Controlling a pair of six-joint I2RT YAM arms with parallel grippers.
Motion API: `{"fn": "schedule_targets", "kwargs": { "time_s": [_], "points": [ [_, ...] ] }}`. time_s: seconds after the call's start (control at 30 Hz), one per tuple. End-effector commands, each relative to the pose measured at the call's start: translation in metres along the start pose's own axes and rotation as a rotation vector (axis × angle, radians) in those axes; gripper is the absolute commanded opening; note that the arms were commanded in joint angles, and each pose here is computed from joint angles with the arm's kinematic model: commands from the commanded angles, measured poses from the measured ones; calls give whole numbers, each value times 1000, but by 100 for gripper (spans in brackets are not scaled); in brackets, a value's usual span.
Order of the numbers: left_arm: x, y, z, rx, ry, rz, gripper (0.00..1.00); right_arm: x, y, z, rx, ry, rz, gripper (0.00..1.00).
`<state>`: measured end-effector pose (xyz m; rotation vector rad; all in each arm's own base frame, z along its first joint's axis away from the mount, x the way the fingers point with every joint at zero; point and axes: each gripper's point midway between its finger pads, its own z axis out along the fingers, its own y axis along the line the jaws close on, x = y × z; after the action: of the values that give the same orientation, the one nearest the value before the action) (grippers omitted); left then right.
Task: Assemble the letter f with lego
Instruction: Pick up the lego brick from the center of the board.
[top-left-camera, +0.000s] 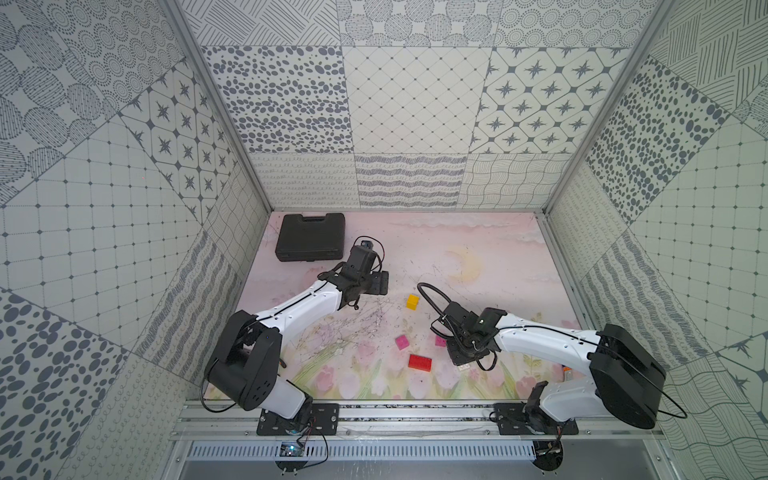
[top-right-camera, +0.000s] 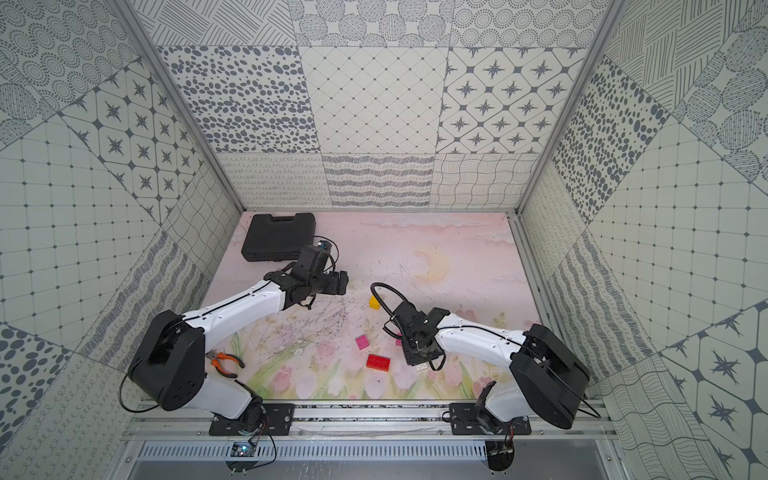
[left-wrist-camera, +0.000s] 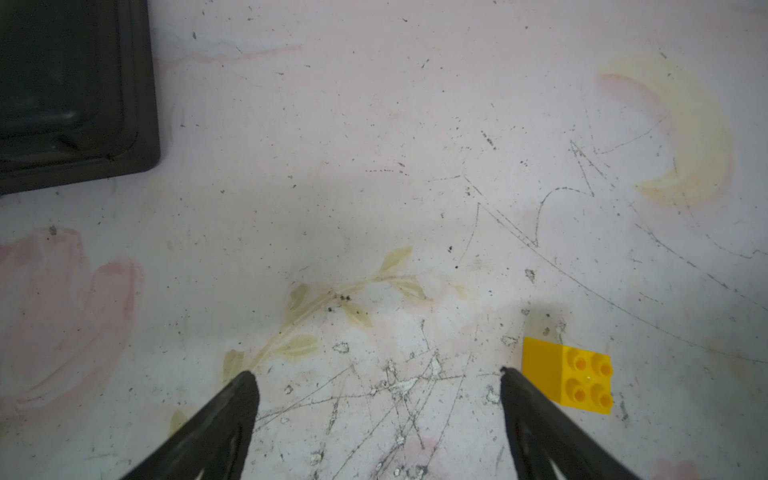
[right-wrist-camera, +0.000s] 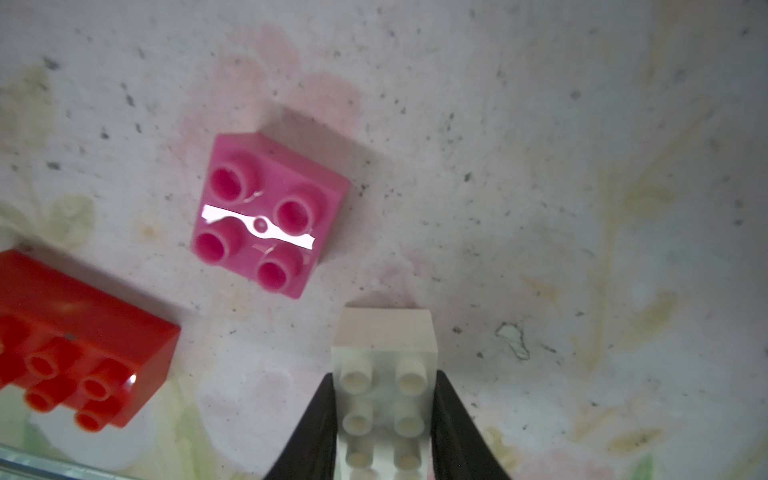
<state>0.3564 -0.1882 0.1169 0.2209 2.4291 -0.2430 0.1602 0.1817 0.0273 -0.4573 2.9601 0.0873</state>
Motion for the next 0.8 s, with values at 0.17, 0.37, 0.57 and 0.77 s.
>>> {"fn": "schedule_targets", "kwargs": {
  "time_s": [0.17,0.37,0.57,0.77],
  "points": [
    [5,-7,5,43,7,-13,91,-12,1,-13,22,-25,2,29],
    [16,-11,15,69,35,-28,90,-37,3,-43,42,-74,-52,29],
    [19,-19,22,109,47,-39,88,-71,9,-60,30,-103,-115,29],
    [20,-33,35,169,79,-53,83,-116,4,-62,-7,-124,-122,29]
  ]
}}
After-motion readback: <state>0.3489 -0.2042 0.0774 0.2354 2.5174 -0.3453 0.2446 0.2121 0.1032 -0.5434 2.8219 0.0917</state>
